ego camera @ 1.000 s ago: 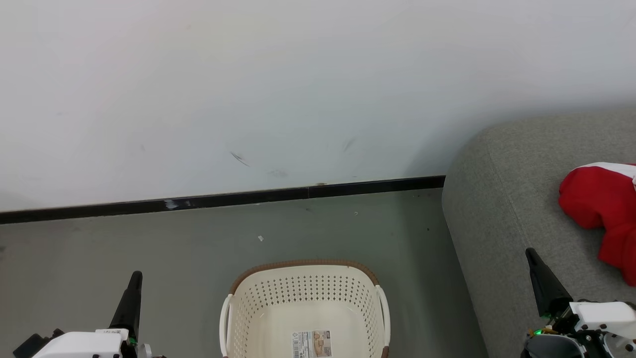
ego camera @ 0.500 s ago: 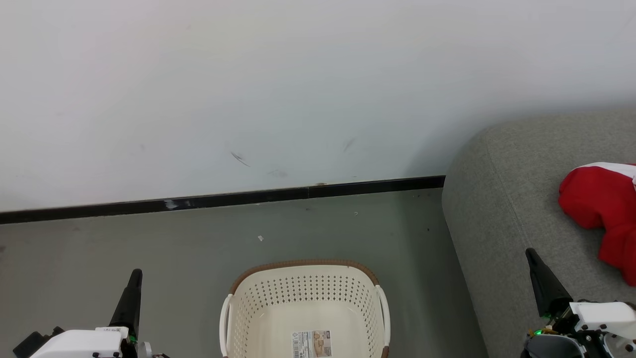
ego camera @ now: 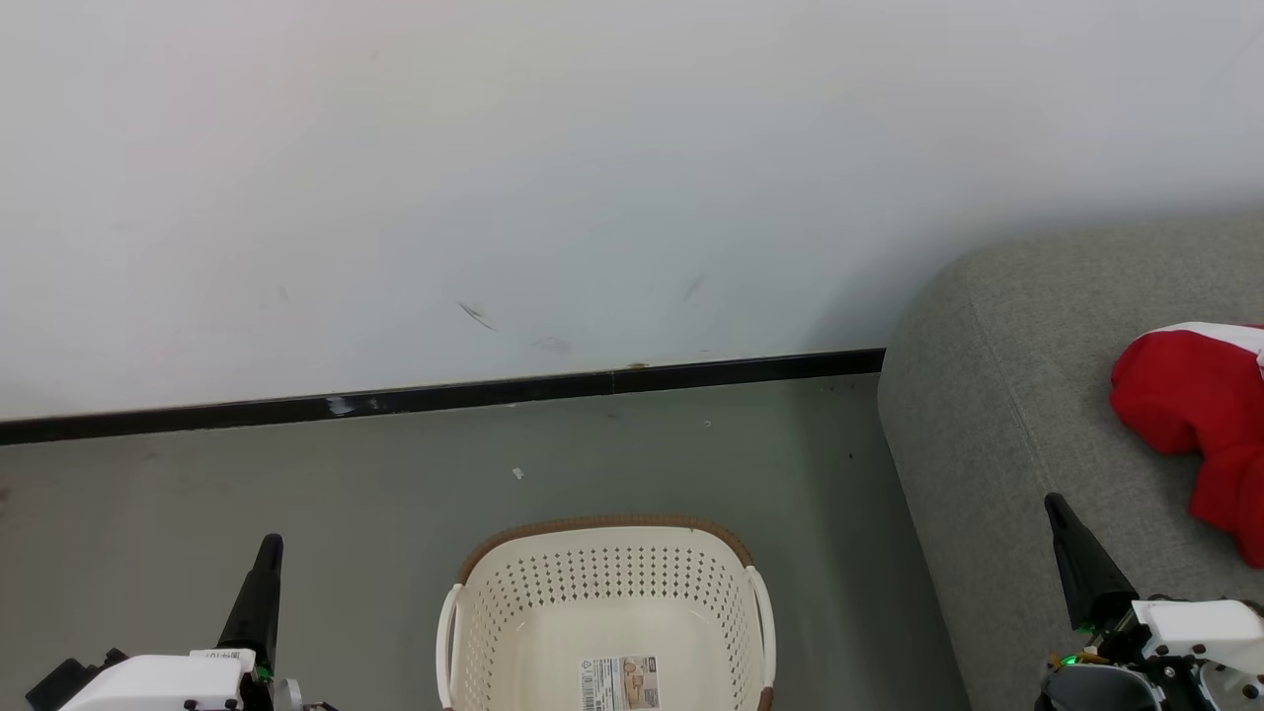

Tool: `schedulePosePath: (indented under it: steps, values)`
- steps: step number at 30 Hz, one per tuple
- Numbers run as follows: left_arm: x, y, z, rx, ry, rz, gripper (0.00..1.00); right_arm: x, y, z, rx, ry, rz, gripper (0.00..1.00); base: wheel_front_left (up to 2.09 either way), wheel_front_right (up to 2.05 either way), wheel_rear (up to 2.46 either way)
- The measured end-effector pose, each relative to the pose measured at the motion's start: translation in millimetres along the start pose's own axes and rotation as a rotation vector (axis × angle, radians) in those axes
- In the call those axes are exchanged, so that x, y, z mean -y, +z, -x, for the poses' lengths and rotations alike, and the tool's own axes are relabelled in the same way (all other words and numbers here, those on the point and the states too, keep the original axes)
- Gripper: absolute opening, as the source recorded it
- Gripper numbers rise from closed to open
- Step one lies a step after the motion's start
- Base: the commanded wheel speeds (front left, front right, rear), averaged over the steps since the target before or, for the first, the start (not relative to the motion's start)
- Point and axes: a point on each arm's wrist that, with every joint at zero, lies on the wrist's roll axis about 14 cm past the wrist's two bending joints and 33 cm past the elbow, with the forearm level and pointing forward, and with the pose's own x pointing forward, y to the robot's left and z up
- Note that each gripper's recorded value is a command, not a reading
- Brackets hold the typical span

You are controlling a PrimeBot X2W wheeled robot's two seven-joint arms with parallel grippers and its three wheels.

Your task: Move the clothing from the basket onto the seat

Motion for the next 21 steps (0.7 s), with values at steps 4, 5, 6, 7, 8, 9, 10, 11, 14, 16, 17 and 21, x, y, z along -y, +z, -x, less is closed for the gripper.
schedulePosePath:
  steps: [4,5,6,7,8,9,10,11,14,16,17,21]
  values:
    - [0.0,0.0,0.0,0.0,0.0,0.0,0.0,0.0,0.2,0.0,0.001,0.0,0.0,0.0,0.0,0.0,0.0]
    - [0.0,0.0,0.0,0.0,0.0,0.0,0.0,0.0,0.2,0.0,0.001,0.0,0.0,0.0,0.0,0.0,0.0]
    - [0.0,0.0,0.0,0.0,0.0,0.0,0.0,0.0,0.3,0.0,0.001,0.0,0.0,0.0,0.0,0.0,0.0]
    - [0.0,0.0,0.0,0.0,0.0,0.0,0.0,0.1,0.3,0.0,0.001,0.0,0.0,0.0,0.0,0.0,0.0]
    - [0.0,0.0,0.0,0.0,0.0,0.0,0.0,0.0,0.4,0.0,0.001,0.0,0.0,0.0,0.0,0.0,0.0]
    - [0.0,0.0,0.0,0.0,0.0,0.0,0.0,0.1,0.5,0.0,0.002,0.0,0.0,0.0,0.0,0.0,0.0]
    - [0.0,0.0,0.0,0.0,0.0,0.0,0.0,0.0,0.4,0.0,0.002,0.0,-0.001,0.0,0.0,0.0,0.0]
    - [0.0,0.0,0.0,0.0,0.0,0.0,0.0,0.0,0.5,0.0,0.002,0.0,-0.001,0.0,0.0,0.0,0.0]
    - [0.0,-0.1,0.0,0.0,0.0,0.0,0.0,0.1,0.6,0.1,0.002,0.0,-0.001,0.0,0.0,0.0,0.0]
    - [0.0,-0.1,0.0,0.0,0.0,0.0,0.0,0.1,0.6,0.0,0.002,0.0,-0.001,0.0,0.0,0.0,0.0]
    - [0.0,-0.1,0.0,0.0,0.0,0.0,0.0,0.1,0.6,0.1,0.002,0.0,-0.001,0.0,0.0,0.0,0.0]
    - [0.0,0.0,0.0,0.0,0.0,0.001,0.0,0.1,0.7,0.1,0.002,0.0,-0.001,0.0,0.0,0.0,0.0]
